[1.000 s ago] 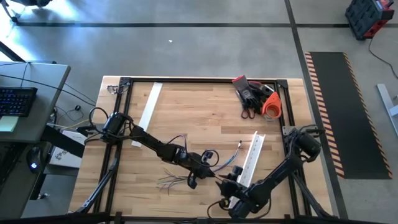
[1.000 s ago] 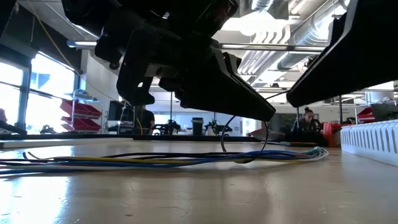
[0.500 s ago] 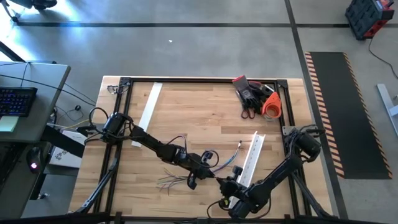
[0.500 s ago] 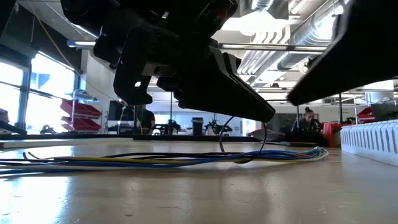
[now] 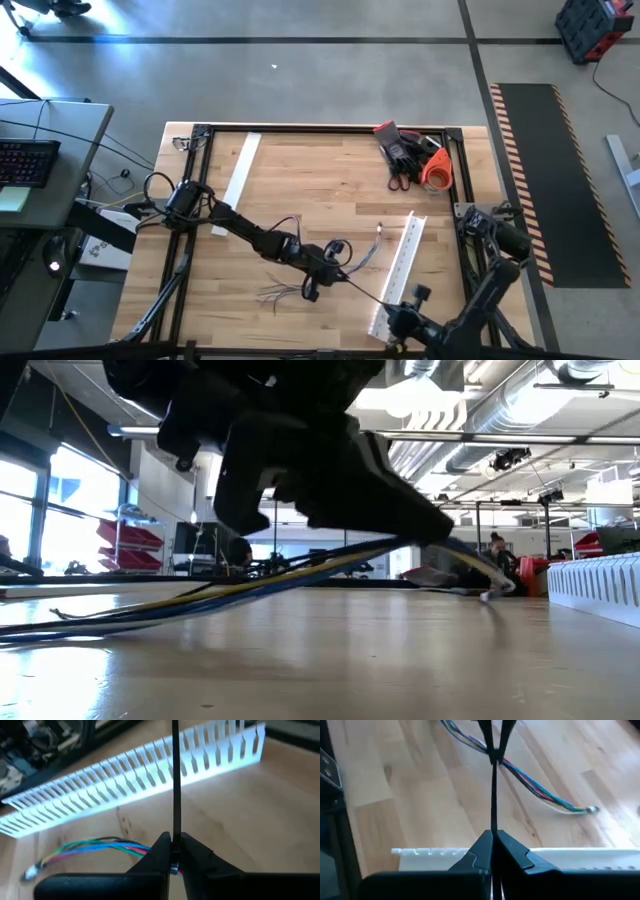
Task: Ziptie cables
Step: Wrap the colored cables with the black zip tie
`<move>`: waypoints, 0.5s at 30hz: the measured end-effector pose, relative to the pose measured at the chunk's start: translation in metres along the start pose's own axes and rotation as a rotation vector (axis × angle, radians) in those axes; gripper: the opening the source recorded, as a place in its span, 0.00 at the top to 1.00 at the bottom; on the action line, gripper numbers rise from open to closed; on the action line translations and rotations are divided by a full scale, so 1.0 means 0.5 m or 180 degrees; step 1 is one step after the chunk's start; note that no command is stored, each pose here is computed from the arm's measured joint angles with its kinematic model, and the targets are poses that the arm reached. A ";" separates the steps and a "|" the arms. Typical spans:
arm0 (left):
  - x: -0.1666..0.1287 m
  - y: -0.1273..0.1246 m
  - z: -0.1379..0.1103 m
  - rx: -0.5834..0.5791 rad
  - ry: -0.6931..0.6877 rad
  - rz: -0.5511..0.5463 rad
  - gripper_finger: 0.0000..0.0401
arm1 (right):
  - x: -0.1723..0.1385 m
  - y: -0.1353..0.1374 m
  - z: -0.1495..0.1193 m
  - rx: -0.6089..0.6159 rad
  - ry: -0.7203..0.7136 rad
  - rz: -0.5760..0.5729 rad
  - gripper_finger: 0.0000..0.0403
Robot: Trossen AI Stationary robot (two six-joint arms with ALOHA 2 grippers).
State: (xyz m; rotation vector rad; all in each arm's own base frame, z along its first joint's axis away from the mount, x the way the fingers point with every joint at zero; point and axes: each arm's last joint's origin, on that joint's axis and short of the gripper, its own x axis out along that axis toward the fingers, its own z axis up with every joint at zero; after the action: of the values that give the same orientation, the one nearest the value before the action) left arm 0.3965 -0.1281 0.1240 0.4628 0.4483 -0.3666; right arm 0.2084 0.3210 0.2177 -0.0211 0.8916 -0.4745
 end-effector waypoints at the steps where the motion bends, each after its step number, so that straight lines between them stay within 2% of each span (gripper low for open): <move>1: 0.000 0.001 0.001 -0.0001 -0.0020 -0.0006 0.98 | -0.014 0.001 -0.001 -0.0003 0.0019 0.0032 1.00; 4: -0.002 0.001 0.000 -0.0007 0.0024 -0.0006 0.98 | -0.052 0.003 -0.007 -0.0033 0.0262 0.0164 1.00; 7: 0.002 -0.005 -0.025 -0.0004 0.0227 -0.0062 0.98 | -0.087 0.002 -0.017 -0.0063 0.0485 0.0247 1.00; 10: 0.000 -0.002 -0.029 -0.0024 0.0222 -0.0026 0.98 | -0.111 -0.007 -0.020 -0.0020 0.0506 0.0202 1.00; 15: 0.007 -0.007 -0.051 -0.0076 0.0336 -0.0026 0.98 | -0.116 -0.011 -0.021 0.0099 0.0413 0.0139 1.00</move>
State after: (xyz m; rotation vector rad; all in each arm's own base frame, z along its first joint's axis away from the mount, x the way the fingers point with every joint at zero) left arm 0.3897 -0.1191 0.1005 0.4587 0.5566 -0.3456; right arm 0.1677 0.3412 0.2553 0.0580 1.0097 -0.4528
